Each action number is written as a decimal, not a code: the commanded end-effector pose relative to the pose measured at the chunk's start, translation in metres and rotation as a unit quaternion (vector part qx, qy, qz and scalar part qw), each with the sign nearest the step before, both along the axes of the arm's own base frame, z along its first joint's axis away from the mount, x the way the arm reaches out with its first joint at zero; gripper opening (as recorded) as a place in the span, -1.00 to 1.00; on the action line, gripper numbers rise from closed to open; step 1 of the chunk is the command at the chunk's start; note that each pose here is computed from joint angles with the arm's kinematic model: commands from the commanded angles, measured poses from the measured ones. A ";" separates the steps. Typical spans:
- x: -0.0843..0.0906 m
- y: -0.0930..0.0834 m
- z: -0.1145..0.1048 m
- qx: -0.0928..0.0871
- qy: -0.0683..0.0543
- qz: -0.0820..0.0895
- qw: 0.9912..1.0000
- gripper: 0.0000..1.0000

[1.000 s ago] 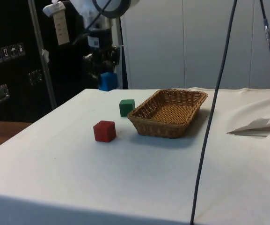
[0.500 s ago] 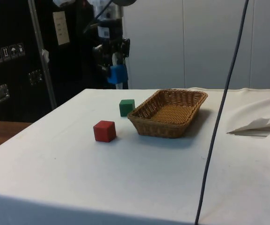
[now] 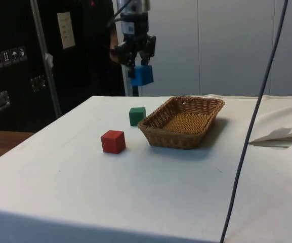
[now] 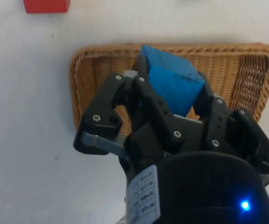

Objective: Pick up the blue cube and place it into the basket.

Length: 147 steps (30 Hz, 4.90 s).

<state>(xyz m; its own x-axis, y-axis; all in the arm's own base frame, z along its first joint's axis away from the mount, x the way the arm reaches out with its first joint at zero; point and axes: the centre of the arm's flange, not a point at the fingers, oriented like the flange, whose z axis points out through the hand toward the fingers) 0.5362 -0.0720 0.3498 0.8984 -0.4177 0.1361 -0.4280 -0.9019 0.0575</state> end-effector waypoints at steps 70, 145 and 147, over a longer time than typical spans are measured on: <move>-0.106 -0.041 -0.135 -0.004 -0.014 0.014 1.000 -0.95; -0.046 -0.059 -0.033 0.010 -0.038 -0.023 0.999 1.00; -0.043 -0.060 -0.028 0.010 -0.039 -0.024 0.999 1.00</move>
<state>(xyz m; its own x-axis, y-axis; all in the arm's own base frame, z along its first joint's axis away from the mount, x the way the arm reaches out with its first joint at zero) 0.4936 -0.1331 0.3193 0.8661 -0.4574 0.2018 -0.4695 -0.8828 0.0139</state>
